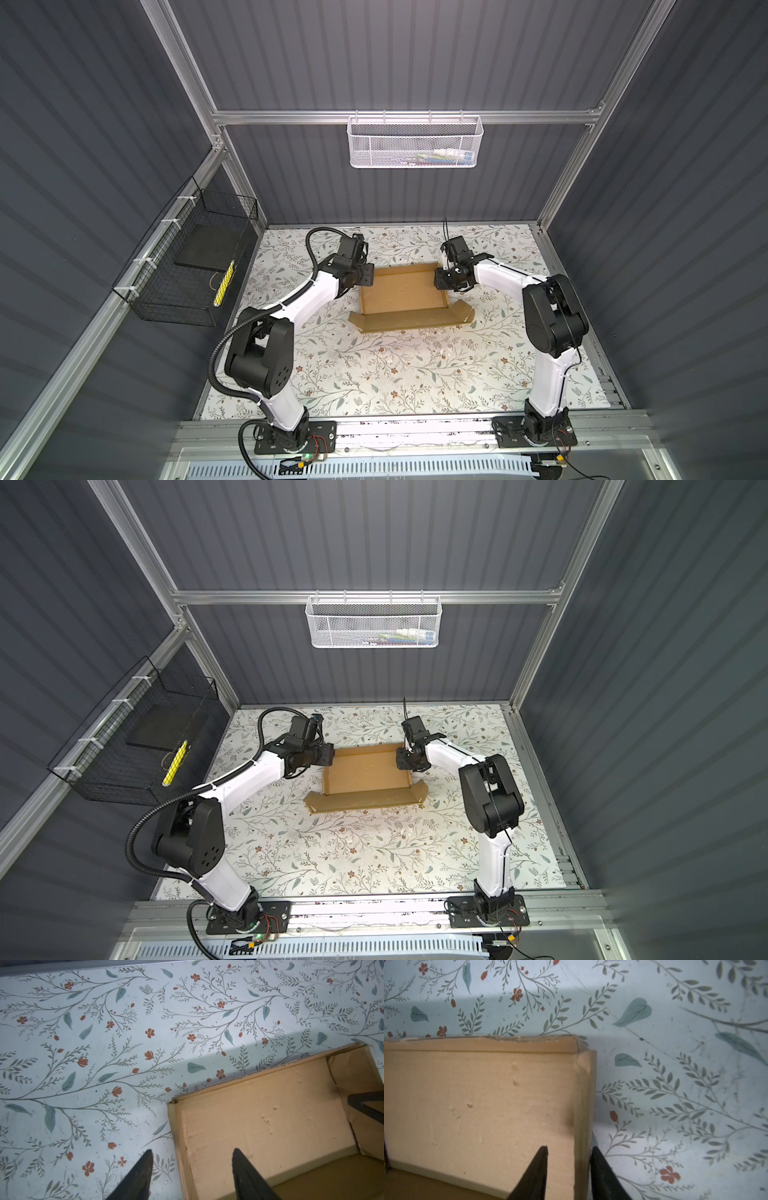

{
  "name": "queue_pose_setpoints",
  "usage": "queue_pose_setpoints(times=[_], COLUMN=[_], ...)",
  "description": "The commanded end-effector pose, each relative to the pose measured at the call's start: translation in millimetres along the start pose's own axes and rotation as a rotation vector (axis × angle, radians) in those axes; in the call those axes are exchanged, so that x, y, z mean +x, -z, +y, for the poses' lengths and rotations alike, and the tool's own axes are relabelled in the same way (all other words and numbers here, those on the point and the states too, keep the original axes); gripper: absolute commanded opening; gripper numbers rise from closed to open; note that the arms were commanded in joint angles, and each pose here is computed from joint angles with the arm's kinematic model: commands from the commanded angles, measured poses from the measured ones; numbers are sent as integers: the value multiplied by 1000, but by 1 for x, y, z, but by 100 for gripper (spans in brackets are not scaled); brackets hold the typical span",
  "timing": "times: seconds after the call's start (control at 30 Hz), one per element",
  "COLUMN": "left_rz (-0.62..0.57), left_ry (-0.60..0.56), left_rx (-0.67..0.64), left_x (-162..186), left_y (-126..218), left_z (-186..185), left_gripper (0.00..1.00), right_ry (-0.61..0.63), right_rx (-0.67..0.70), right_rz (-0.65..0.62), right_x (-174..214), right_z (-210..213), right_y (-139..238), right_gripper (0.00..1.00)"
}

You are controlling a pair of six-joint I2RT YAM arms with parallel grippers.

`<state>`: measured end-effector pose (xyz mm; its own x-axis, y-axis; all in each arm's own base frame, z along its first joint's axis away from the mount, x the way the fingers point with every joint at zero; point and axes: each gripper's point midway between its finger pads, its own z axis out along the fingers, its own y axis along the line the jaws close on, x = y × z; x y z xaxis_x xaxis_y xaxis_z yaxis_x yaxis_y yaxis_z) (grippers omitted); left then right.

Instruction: Fold the paper box

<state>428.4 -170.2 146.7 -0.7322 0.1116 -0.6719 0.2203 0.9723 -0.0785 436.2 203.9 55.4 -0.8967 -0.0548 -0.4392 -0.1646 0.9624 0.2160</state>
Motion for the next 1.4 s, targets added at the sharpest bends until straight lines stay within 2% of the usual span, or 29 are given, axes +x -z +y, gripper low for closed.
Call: queue_pose_setpoints(times=[0.0,0.23,0.43,0.73,0.9,1.1,1.2,1.37], left_rz=[-61,-109,-79,-28,8,5,14,28], left_ry=[17,63,148,276,323,328,341,438], left_rx=[-16,-15,17,109,83,9,18,66], left_x=[-18,-15,29,93,126,132,135,151], left_y=[21,56,71,98,105,112,115,117], left_z=[16,29,30,22,29,42,41,34], left_gripper=[62,62,61,60,59,59,59,54], right_ry=[-3,-4,-8,-9,-10,-15,-11,-1], right_rx=[-11,-14,-25,-25,-28,-41,-38,-32], right_rz=[-2,-14,-38,-70,-96,-105,-111,-121], right_x=[0,-3,-11,-20,-24,-27,-28,-29], right_z=[4,4,7,5,4,5,5,4], right_y=[7,12,20,37,48,53,57,65], right_gripper=[42,56,61,64,65,65,65,65])
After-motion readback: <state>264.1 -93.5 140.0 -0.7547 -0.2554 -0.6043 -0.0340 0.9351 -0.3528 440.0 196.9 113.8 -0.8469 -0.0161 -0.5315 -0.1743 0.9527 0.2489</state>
